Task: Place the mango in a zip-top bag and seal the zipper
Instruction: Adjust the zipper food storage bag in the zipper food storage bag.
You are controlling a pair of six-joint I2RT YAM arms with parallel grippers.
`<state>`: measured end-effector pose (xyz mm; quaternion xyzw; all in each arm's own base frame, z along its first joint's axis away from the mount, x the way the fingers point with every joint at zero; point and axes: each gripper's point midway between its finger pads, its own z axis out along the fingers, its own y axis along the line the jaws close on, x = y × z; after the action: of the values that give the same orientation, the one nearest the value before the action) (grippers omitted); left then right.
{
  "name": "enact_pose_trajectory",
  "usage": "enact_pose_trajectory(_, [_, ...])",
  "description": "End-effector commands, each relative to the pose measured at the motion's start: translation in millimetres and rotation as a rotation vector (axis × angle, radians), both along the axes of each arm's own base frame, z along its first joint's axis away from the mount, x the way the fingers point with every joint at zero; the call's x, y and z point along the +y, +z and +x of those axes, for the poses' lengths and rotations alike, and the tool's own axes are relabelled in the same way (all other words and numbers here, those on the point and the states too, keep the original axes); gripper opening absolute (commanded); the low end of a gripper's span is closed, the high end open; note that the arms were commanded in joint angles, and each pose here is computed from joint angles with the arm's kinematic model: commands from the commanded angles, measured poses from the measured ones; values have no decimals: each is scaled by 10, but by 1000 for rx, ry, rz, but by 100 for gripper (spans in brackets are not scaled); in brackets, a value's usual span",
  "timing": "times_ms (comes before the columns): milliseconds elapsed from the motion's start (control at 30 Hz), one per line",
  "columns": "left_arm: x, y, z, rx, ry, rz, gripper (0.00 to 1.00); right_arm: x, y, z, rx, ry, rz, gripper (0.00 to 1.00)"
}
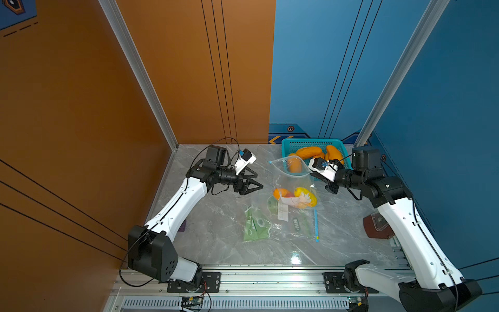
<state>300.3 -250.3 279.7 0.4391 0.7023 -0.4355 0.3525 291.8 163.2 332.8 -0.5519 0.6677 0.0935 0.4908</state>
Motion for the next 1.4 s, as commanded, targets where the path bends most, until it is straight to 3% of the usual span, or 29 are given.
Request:
enact_pose_trajectory(0, [-51, -78, 209, -82, -2, 16, 91, 53, 43, -75, 7, 44, 24, 0])
enact_pose_trajectory(67, [-69, -155, 361, -74, 21, 33, 99, 54, 20, -89, 11, 46, 23, 0])
enact_pose_trajectory(233, [-274, -197, 626, -49, -16, 11, 98, 42, -55, -95, 25, 44, 16, 0])
enact_pose_trajectory(400, [-484, -53, 801, -99, -76, -28, 98, 55, -103, -103, 40, 51, 19, 0])
enact_pose_trajectory(700, [-712, 61, 780, -169, -184, -78, 98, 47, -133, -60, 45, 43, 14, 0])
enact_pose_trajectory(900, [-841, 4, 886, -126, -197, -91, 99, 59, -129, -56, 47, 47, 19, 0])
enact_pose_trajectory(1033, [-899, 9, 943, -110, -199, -100, 88, 49, -139, -52, 50, 40, 16, 0])
enact_pose_trajectory(1233, [-919, 46, 1022, -86, -201, -121, 46, 36, -143, -48, 47, 34, 13, 0])
enact_pose_trajectory(1367, [-933, 102, 1066, -99, -195, -123, 34, 27, -155, -38, 50, 28, 11, 0])
